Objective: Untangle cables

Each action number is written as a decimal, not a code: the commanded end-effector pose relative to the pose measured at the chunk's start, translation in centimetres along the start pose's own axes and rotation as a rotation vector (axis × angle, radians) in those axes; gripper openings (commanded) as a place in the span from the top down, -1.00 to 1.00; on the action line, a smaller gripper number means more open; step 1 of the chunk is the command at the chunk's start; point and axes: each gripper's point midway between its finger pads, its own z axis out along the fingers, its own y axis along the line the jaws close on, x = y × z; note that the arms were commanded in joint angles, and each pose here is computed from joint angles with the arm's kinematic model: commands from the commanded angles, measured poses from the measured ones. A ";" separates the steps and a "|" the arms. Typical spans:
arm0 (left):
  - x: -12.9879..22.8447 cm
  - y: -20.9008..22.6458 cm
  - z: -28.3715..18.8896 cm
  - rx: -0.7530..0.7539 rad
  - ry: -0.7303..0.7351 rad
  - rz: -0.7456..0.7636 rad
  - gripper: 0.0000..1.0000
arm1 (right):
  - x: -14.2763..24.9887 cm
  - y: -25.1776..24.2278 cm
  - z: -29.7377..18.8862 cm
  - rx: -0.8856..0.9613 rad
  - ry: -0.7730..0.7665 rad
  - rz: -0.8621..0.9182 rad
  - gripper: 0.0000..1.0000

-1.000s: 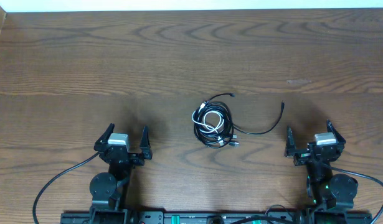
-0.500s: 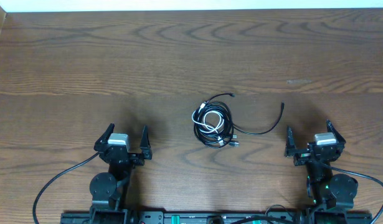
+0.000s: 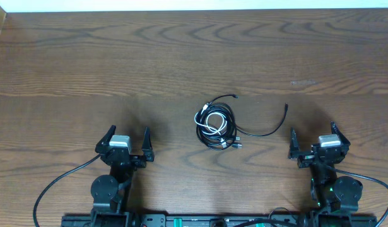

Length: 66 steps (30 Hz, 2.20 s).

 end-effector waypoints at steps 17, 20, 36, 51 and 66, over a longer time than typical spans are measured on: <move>1.4 -0.2 0.0 0.014 0.048 0.011 -0.89 | 0.1 -0.2 0.0 0.009 0.001 -0.003 -0.99; 1.4 -0.2 0.0 0.014 0.048 0.011 -0.89 | 0.1 -0.2 0.0 0.009 0.001 -0.004 -0.99; 1.3 -0.1 0.0 0.010 0.045 -0.011 -0.89 | 0.0 -0.2 0.0 0.011 -0.002 0.068 -0.99; 2.1 0.0 0.1 -0.018 0.315 -0.116 -0.89 | 0.8 -0.2 0.6 -0.007 0.228 0.182 -0.99; -3.5 -3.9 1.8 0.151 0.674 -0.256 -0.89 | -3.0 0.5 2.2 -0.122 0.664 0.282 -0.99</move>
